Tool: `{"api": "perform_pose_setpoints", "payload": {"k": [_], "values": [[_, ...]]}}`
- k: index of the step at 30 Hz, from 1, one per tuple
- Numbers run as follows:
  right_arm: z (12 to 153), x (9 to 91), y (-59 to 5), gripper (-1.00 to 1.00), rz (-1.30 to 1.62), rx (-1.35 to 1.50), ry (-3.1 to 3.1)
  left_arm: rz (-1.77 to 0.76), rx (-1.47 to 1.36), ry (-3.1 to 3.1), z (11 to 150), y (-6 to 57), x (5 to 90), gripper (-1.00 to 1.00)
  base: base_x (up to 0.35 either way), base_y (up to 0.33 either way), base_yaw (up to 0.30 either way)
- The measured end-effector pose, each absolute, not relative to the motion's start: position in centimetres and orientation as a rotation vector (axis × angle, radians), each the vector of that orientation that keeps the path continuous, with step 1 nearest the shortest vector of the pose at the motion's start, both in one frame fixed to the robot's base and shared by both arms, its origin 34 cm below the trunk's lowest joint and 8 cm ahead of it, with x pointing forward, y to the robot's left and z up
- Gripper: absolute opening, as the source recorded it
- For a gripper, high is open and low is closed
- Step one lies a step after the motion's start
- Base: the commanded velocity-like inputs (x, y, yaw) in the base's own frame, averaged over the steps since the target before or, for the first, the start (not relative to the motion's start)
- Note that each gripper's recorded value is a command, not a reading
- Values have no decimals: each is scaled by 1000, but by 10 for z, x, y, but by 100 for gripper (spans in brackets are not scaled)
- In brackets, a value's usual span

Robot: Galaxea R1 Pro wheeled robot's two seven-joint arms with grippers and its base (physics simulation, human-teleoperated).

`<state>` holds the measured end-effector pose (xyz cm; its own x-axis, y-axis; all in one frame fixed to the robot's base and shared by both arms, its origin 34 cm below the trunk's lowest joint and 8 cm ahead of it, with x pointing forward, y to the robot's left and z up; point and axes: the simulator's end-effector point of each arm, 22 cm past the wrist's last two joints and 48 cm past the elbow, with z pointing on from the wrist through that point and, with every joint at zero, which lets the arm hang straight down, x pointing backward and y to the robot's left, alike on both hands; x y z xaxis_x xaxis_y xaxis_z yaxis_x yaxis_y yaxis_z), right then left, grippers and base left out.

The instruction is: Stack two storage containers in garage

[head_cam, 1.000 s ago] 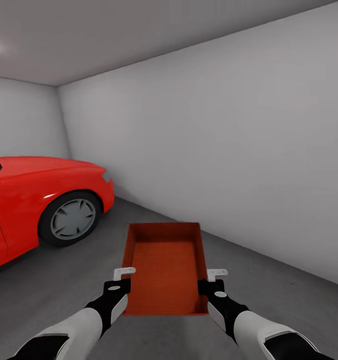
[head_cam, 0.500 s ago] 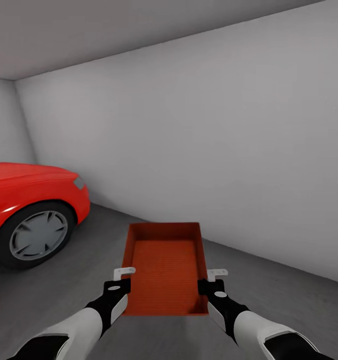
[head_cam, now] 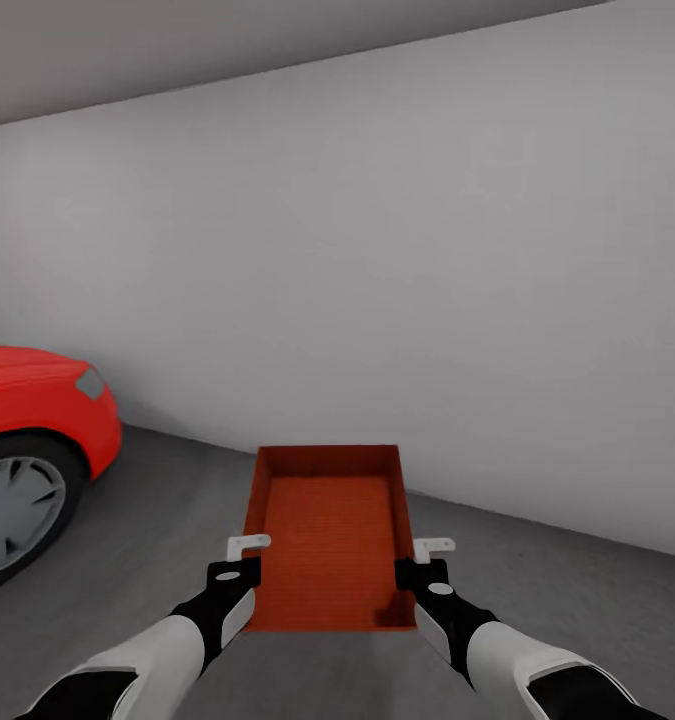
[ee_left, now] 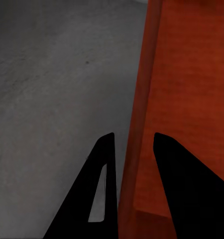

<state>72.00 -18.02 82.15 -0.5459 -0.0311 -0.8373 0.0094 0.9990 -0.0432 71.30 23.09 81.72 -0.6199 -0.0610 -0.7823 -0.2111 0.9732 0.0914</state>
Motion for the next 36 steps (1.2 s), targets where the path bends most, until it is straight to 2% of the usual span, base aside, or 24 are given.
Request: {"api": "perform_pose_setpoints", "payload": {"k": [20, 36], "values": [[821, 720, -180, -100, -52, -15, 2147, 218, -189, 2235, 817, 231, 713, -100, 323, 130, -279], [823, 721, -180, -100, -52, -15, 2140, 217, -190, 2228, 819, 231, 714, -100, 323, 50, -24]]}}
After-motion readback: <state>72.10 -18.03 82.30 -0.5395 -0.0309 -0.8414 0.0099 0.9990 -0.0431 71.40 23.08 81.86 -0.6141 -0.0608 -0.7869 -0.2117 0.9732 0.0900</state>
